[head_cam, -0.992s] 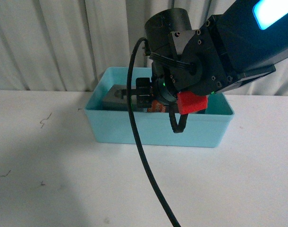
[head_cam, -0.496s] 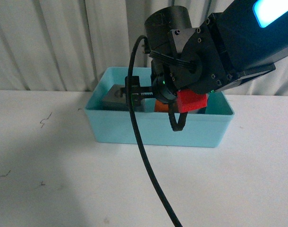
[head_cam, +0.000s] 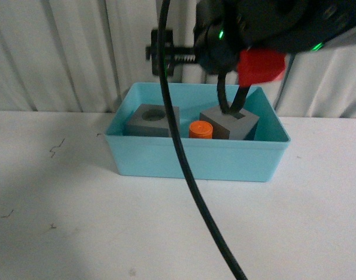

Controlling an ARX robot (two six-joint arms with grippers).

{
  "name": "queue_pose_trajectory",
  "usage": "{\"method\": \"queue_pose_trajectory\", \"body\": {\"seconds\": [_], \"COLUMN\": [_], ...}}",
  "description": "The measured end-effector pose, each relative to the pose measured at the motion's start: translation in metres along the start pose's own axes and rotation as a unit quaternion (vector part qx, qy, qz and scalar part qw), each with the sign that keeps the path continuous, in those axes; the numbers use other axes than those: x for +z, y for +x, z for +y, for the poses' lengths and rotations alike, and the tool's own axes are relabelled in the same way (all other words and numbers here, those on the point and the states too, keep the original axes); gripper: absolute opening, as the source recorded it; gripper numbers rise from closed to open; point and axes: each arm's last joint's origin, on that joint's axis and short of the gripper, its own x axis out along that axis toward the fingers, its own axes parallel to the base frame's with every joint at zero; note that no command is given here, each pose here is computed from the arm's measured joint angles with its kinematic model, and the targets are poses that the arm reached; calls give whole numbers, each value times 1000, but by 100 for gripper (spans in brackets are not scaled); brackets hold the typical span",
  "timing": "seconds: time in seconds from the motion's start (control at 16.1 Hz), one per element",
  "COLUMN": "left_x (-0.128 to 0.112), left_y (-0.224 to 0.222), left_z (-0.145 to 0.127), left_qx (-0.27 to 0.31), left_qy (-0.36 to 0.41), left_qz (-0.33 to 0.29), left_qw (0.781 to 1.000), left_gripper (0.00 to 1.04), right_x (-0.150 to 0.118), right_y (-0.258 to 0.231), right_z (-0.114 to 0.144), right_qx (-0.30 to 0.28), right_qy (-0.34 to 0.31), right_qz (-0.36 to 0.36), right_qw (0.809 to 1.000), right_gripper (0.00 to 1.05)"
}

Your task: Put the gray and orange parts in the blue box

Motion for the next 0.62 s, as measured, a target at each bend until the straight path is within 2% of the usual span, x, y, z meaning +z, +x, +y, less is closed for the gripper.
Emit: {"method": "queue_pose_trajectory", "body": {"seconds": [0.12,0.19,0.31,0.37,0.5,0.62], "left_x": [0,0,0,0,0,0], "left_y": [0,0,0,0,0,0], "left_z": [0,0,0,0,0,0], "left_qx": [0,0,0,0,0,0], "left_qy": [0,0,0,0,0,0], "left_qz": [0,0,0,0,0,0], "left_qw": [1000,1000,1000,1000,1000,1000], "left_gripper": [98,98,98,98,98,98], "right_x": [26,27,5,-13,-47,-66], "right_y": [-53,-86,-142,-177,-228,-245], "right_z": [-13,-24,-42,-45,-34,-23], "right_qx": [-24,-52,-113,-148,-168,-190], "right_qy": [4,7,12,13,13,38], "right_qz": [-47,-52,-37,-22,3,28], "right_qw": [999,997,993,989,986,981], "right_gripper": [98,98,98,98,98,98]}}
